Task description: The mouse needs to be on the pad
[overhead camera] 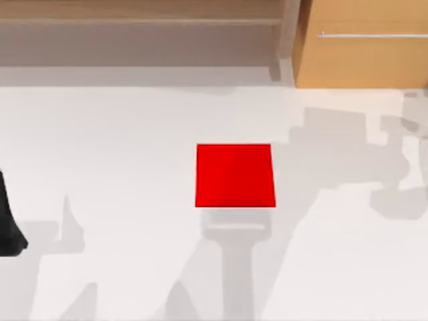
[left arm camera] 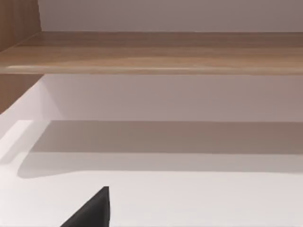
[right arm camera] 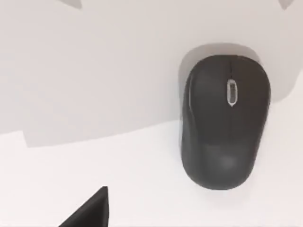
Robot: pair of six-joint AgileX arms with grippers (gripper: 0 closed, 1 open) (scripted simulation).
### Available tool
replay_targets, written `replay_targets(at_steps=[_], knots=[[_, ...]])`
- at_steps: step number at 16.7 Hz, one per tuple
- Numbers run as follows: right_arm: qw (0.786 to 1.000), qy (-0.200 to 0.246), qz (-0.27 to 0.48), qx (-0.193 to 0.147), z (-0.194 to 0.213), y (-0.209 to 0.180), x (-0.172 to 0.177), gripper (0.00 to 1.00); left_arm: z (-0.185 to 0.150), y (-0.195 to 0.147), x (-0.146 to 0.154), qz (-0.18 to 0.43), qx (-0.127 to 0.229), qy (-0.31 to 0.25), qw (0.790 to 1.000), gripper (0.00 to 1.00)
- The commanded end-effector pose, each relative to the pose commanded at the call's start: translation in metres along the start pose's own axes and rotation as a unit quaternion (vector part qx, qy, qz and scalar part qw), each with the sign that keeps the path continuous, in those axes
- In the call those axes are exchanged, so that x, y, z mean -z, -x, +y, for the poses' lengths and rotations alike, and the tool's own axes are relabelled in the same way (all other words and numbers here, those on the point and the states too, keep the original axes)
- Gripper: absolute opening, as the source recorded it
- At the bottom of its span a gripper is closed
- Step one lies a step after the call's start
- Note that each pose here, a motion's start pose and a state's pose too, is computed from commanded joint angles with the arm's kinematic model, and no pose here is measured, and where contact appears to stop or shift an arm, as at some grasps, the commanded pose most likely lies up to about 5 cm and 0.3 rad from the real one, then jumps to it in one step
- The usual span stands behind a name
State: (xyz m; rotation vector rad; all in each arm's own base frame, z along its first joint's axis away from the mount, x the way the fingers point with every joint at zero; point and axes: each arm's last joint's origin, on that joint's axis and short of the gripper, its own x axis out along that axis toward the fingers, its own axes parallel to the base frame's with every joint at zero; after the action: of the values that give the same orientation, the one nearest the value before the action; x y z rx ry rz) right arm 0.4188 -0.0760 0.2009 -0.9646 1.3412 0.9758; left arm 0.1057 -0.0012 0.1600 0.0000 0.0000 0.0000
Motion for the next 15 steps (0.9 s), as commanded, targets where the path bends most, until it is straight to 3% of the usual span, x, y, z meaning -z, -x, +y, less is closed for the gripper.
replay_targets(at_steps=[9,15], knots=[[1.0,-0.002,0.004,0.001,-0.005,-0.004,0.005,1.0,0.0,0.0,0.0,0.0,0.0,0.0,1.0,1.0],[1.0,-0.002,0.003,0.008,-0.009,-0.073,0.007,1.0,0.0,0.0,0.0,0.0,0.0,0.0,1.0,1.0]])
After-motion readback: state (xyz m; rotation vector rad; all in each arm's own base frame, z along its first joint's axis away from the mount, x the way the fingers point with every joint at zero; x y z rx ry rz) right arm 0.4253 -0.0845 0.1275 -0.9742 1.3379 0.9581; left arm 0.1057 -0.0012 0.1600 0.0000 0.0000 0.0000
